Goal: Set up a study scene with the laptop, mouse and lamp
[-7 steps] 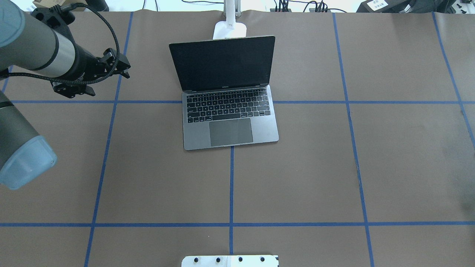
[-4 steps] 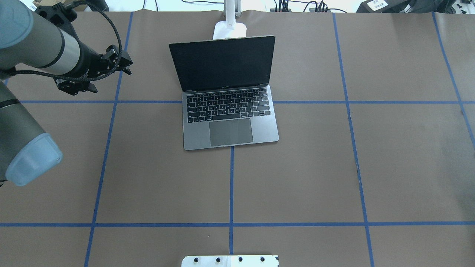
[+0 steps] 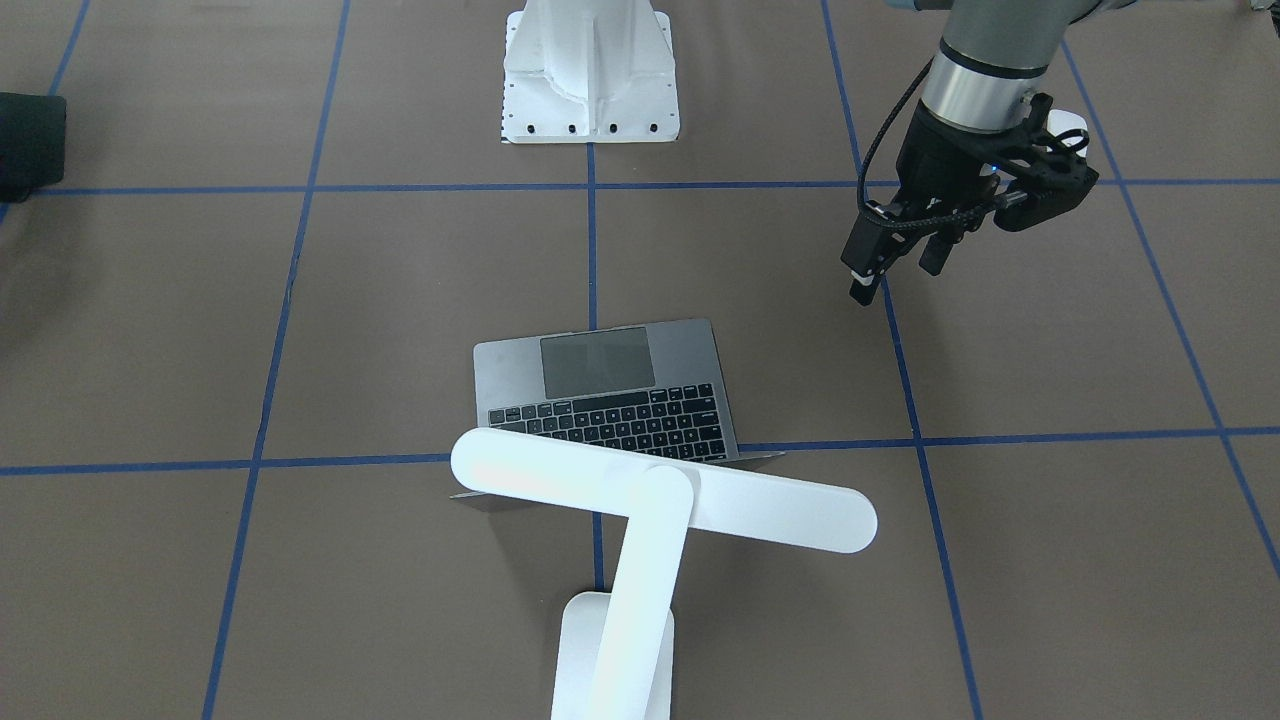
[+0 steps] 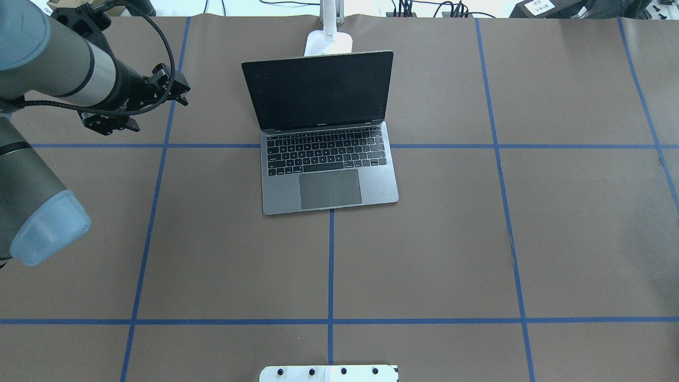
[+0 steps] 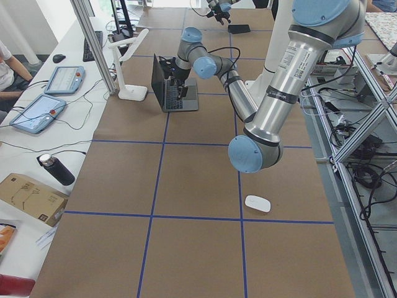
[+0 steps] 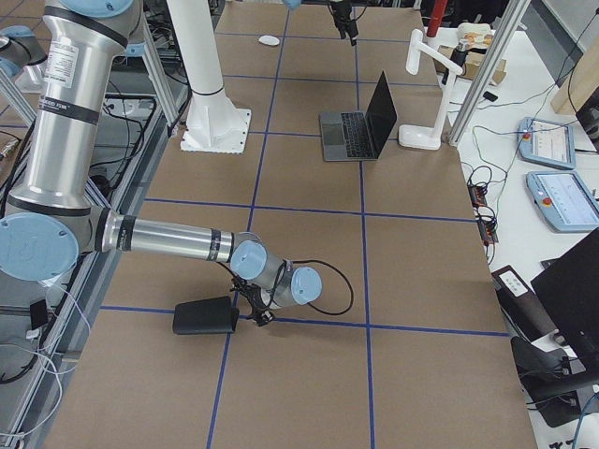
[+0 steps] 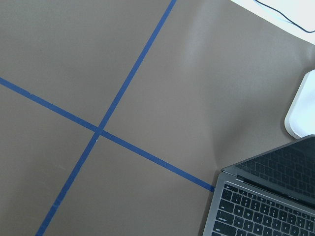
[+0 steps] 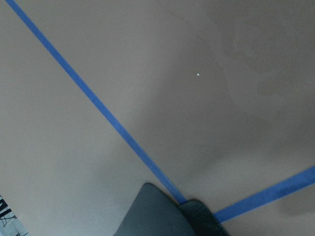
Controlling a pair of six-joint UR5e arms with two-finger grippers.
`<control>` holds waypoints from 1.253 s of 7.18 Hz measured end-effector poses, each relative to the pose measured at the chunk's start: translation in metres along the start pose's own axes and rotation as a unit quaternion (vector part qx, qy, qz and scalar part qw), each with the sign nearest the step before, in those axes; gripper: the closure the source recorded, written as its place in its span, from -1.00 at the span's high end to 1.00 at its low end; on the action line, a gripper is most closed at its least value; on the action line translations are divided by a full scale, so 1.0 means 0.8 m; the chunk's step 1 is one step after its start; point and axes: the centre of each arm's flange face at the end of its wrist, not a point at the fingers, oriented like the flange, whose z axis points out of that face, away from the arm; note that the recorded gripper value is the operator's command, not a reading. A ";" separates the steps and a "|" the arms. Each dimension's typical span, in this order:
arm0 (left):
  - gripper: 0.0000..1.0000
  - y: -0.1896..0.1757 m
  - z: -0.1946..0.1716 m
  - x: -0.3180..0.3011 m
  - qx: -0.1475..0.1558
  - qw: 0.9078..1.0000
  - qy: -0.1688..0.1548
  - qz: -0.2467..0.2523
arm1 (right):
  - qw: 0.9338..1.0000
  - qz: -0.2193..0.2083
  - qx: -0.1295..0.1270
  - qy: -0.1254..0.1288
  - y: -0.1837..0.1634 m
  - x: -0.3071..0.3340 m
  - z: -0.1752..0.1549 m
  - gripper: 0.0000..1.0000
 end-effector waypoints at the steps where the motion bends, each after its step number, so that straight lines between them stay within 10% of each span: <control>1: 0.99 0.000 -0.001 0.001 0.004 1.000 0.001 0.000 | 1.000 -0.009 -0.005 -0.007 -0.005 0.001 0.001 0.96; 9: 0.99 0.002 -0.023 0.006 0.031 0.999 0.019 -0.010 | 0.997 -0.053 -0.020 -0.054 0.010 0.012 0.024 0.96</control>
